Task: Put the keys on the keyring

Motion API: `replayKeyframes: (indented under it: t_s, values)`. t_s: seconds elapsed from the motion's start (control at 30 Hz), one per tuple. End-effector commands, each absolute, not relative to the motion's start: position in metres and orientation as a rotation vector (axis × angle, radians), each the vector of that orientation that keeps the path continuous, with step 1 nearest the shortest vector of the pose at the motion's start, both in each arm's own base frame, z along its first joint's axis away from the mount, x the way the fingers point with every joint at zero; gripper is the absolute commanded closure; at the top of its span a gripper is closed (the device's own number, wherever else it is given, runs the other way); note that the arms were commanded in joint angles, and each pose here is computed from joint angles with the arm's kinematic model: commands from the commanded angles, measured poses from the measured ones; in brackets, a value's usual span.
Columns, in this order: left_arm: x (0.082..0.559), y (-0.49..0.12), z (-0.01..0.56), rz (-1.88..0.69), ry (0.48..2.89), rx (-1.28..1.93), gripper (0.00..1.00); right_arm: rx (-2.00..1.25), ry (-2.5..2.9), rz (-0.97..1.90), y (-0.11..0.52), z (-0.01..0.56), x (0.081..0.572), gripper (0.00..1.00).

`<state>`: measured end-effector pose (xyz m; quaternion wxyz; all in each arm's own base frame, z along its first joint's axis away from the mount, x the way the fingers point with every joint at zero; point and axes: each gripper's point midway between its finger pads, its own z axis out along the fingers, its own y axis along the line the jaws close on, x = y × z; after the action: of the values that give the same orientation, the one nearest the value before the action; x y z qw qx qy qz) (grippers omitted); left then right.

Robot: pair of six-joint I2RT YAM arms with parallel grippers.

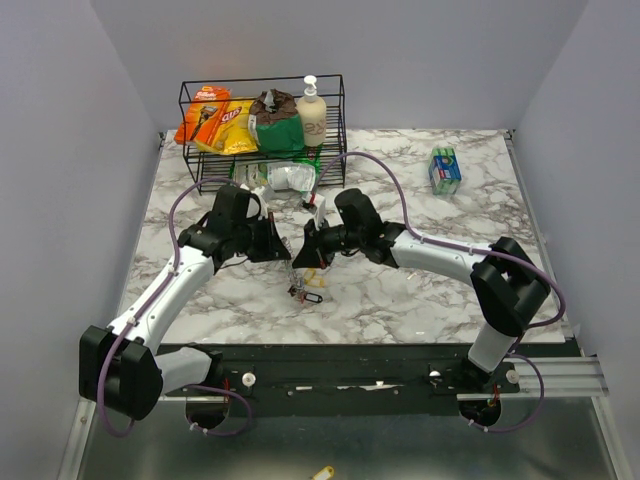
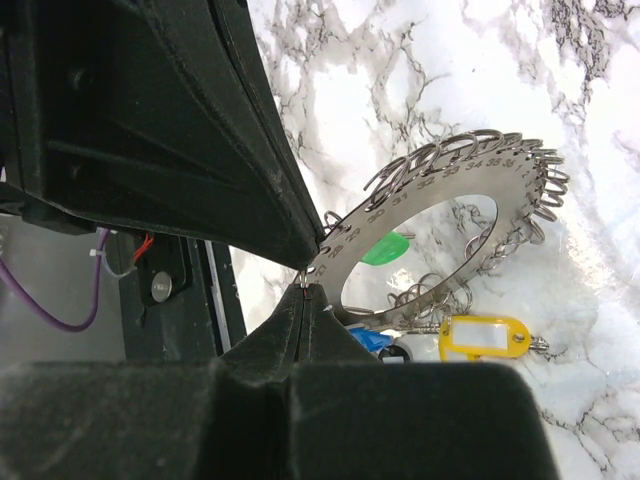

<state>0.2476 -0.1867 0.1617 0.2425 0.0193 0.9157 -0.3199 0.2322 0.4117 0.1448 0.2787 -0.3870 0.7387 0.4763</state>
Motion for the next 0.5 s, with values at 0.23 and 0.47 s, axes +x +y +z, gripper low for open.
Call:
replayKeyframes:
  t_s: [0.23,0.47]
  values:
    - [0.243,-0.195,0.181,-0.998,2.420,0.162,1.00,-1.036,2.011,1.294,0.410,0.141,0.229,1.00]
    - [0.241,-0.198,0.188,-1.030,2.392,0.187,1.00,-1.028,2.016,1.281,0.411,0.141,0.231,1.00]
